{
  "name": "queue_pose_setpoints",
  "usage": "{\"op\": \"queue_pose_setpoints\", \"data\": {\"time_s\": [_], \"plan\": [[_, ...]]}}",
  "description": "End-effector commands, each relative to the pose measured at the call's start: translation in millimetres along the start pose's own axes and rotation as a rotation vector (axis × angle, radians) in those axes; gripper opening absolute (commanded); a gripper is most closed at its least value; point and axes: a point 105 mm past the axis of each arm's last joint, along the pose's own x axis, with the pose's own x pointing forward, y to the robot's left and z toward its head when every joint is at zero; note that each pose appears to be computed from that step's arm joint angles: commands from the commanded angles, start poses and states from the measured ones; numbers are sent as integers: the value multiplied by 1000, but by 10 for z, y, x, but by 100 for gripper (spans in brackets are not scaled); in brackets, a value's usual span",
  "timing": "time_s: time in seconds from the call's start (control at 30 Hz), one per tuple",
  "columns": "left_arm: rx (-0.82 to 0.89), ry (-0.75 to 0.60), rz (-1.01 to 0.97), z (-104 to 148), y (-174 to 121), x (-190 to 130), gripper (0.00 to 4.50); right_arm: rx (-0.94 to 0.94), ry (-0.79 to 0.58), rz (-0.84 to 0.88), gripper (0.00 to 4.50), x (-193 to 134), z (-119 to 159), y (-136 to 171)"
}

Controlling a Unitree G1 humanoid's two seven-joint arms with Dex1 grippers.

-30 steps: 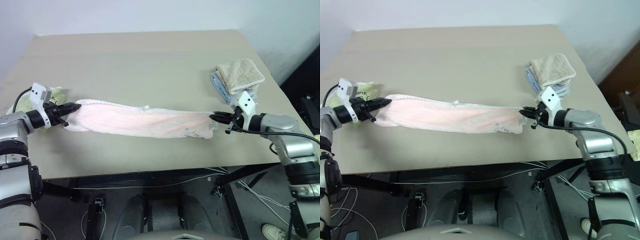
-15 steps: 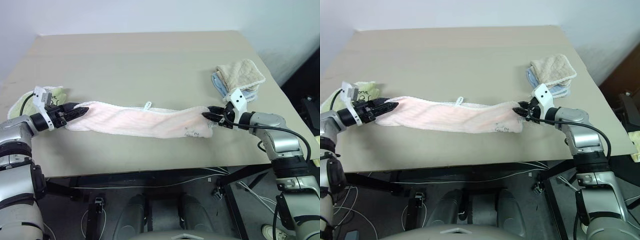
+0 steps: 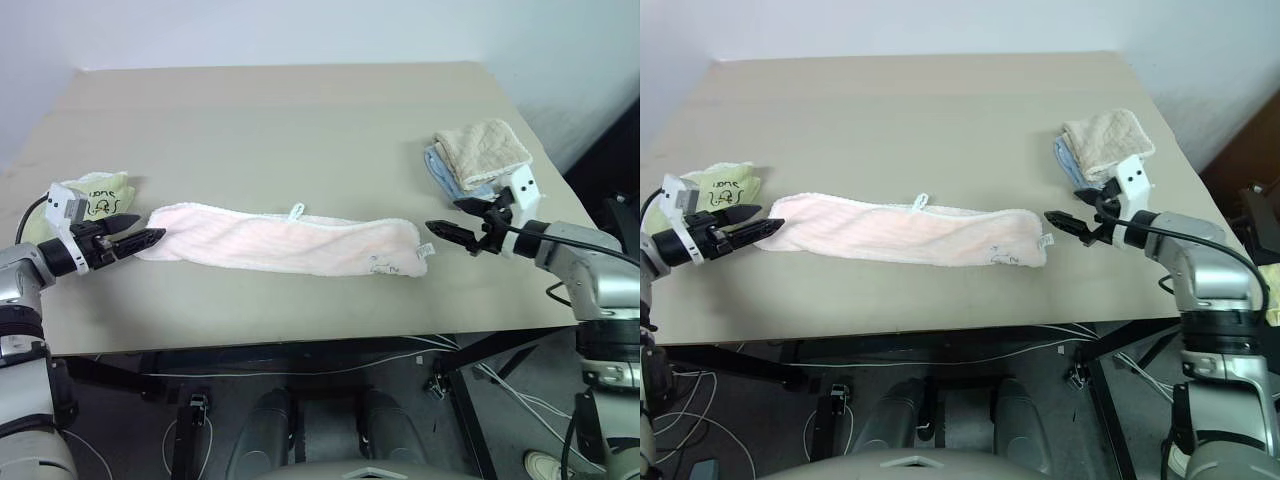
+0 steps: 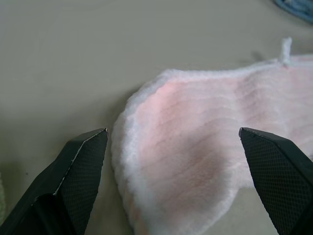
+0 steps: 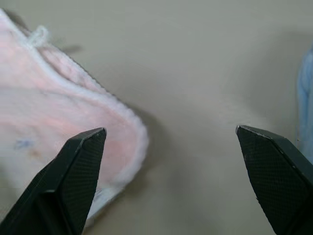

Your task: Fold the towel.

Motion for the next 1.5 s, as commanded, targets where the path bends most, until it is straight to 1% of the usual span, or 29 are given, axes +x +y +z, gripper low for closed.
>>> {"op": "queue_pose_setpoints", "data": {"time_s": [0.03, 0.07, 0.13, 0.2, 0.27, 0.3, 0.33, 0.43, 0.5, 0.57, 0.63, 0.7, 0.77, 0.87, 0.97, 1.03, 1.23, 1.43, 1.47, 1.5], "plan": [[55, -143, -75, 405, -218, -22, 450, 205, -10, 79, 448, -198, 121, 181], [50, -151, -110, 420, -318, -15, 450, 265, 33, 89, 448, -229, 54, 219], [28, -150, -187, 404, -545, 13, 450, 387, 68, 121, 448, -285, -45, 323], [7, -139, -239, 359, -718, 40, 450, 464, 94, 160, 448, -331, -116, 431], [-8, -90, -303, 216, -931, 128, 450, 638, 113, 183, 448, -368, -259, 447], [-11, -75, -320, 175, -1000, 152, 450, 690, 115, 190, 448, -379, -302, 450], [-25, -76, -337, 152, -1065, 186, 450, 741, 136, 193, 448, -388, -402, 464], [-47, -86, -355, 132, -1167, 255, 450, 815, 183, 175, 448, -399, -602, 487], [-54, -79, -368, 84, -1231, 327, 450, 870, 178, 188, 448, -340, -666, 532], [-41, -62, -379, 32, -1278, 378, 450, 895, 175, 190, 448, -270, -681, 567], [-18, -36, -413, -19, -1370, 421, 450, 920, 153, 139, 448, -155, -674, 519], [-17, -35, -441, -19, -1437, 451, 450, 959, 121, 85, 448, -47, -641, 446], [-19, -41, -456, -5, -1469, 470, 450, 984, 90, 66, 448, 20, -585, 421], [-7, -39, -464, 7, -1480, 505, 450, 1007, 68, 92, 448, 94, -516, 486], [1, -35, -482, 1, -1492, 500, 450, 1013, 111, 98, 448, 175, -568, 609], [4, -28, -482, -23, -1487, 500, 450, 1019, 111, 116, 448, 240, -537, 702], [13, -16, -473, -60, -1486, 517, 450, 1097, 78, 77, 448, 294, -385, 805], [20, -5, -460, -40, -1524, 566, 450, 1159, 104, -65, 448, 329, -513, 749], [20, -4, -461, -26, -1538, 576, 450, 1176, 94, -92, 411, 326, -511, 705], [21, -1, -462, -16, -1551, 584, 450, 1184, 83, -106, 393, 321, -498, 673]]}}
